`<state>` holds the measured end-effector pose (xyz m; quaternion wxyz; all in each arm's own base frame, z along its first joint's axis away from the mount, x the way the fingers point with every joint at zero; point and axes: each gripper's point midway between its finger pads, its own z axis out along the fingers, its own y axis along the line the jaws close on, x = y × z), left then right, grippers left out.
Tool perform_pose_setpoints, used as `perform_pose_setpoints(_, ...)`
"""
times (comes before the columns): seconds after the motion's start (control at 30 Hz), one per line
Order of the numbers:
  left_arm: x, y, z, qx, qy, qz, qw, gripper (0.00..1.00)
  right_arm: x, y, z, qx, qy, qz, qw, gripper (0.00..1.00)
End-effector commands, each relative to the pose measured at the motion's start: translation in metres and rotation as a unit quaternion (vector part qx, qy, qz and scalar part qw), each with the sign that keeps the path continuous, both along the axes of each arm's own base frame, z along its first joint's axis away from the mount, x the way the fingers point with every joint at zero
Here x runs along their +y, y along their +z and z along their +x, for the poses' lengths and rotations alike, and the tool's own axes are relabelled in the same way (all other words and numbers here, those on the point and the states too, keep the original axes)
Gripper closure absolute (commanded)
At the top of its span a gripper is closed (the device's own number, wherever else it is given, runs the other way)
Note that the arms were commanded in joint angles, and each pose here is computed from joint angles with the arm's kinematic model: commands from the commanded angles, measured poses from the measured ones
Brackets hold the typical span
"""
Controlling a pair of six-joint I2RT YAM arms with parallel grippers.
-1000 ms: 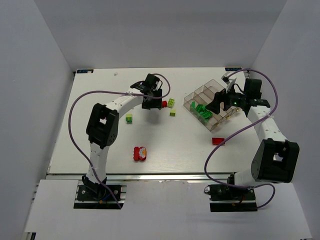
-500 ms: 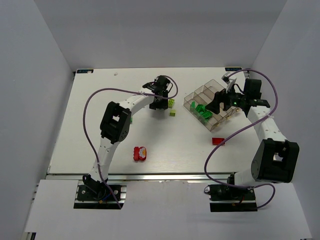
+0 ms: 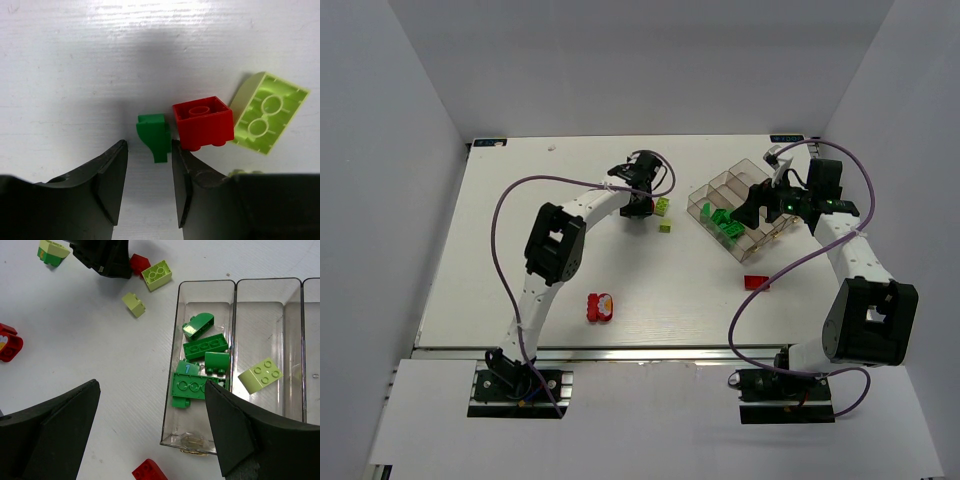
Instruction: Sort the legos into containers by color
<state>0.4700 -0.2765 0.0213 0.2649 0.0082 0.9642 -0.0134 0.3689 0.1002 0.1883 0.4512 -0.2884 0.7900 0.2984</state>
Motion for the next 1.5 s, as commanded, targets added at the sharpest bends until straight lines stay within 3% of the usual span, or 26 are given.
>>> perform_pose_setpoints(0.0,-0.003,-0.001,0.013,-0.016,0.013,0.001,1.000,0.50,0.001,0.008,0.002,-0.016,0.002,0.004,1.000,0.11)
perform_pose_setpoints(0.3,-0.004,-0.005,0.020,-0.021,0.020,0.005,1.000,0.54,0.001,0.006,-0.001,-0.013,0.003,0.006,1.000,0.11)
perform_pose_setpoints(0.53,0.000,0.000,0.013,-0.020,0.015,0.007,1.000,0.77,0.002,0.005,-0.002,-0.013,0.003,0.007,1.000,0.11)
perform_pose_setpoints(0.73,-0.003,0.040,-0.003,-0.035,-0.004,-0.024,0.999,0.90,0.002,0.006,-0.004,-0.014,0.006,0.007,1.000,0.11)
perform_pose_setpoints(0.77,-0.006,0.068,-0.006,-0.058,-0.011,-0.043,0.997,0.91,0.002,0.007,-0.005,-0.015,0.006,0.007,1.000,0.10)
perform_pose_setpoints(0.8,-0.004,0.059,-0.020,-0.046,-0.020,-0.044,0.998,0.92,0.002,0.007,-0.005,-0.017,0.007,0.006,1.000,0.11)
perform_pose_setpoints(0.93,-0.042,0.099,-0.043,-0.089,-0.094,-0.124,0.984,0.93,0.002,0.009,-0.005,-0.020,0.006,0.005,1.000,0.12)
perform_pose_setpoints(1.03,-0.074,0.119,-0.054,-0.101,-0.136,-0.163,0.972,0.93,0.001,0.011,-0.005,-0.019,-0.001,0.006,1.000,0.17)
perform_pose_setpoints(1.13,-0.107,0.129,-0.055,-0.110,-0.157,-0.195,0.962,0.94,0.002,0.014,-0.004,-0.016,-0.004,0.012,1.000,0.40)
perform_pose_setpoints(1.17,-0.114,0.130,-0.053,-0.114,-0.159,-0.199,0.960,0.93,0.002,0.014,-0.004,-0.014,-0.005,0.015,1.000,0.56)
perform_pose_setpoints(1.27,-0.147,0.132,-0.048,-0.110,-0.171,-0.232,0.951,0.93,0.002,0.016,-0.004,-0.011,-0.011,0.017,1.000,0.73)
perform_pose_setpoints(1.47,-0.193,0.126,-0.034,-0.111,-0.178,-0.257,0.943,0.91,0.000,0.019,-0.006,-0.021,-0.017,0.012,1.000,0.74)
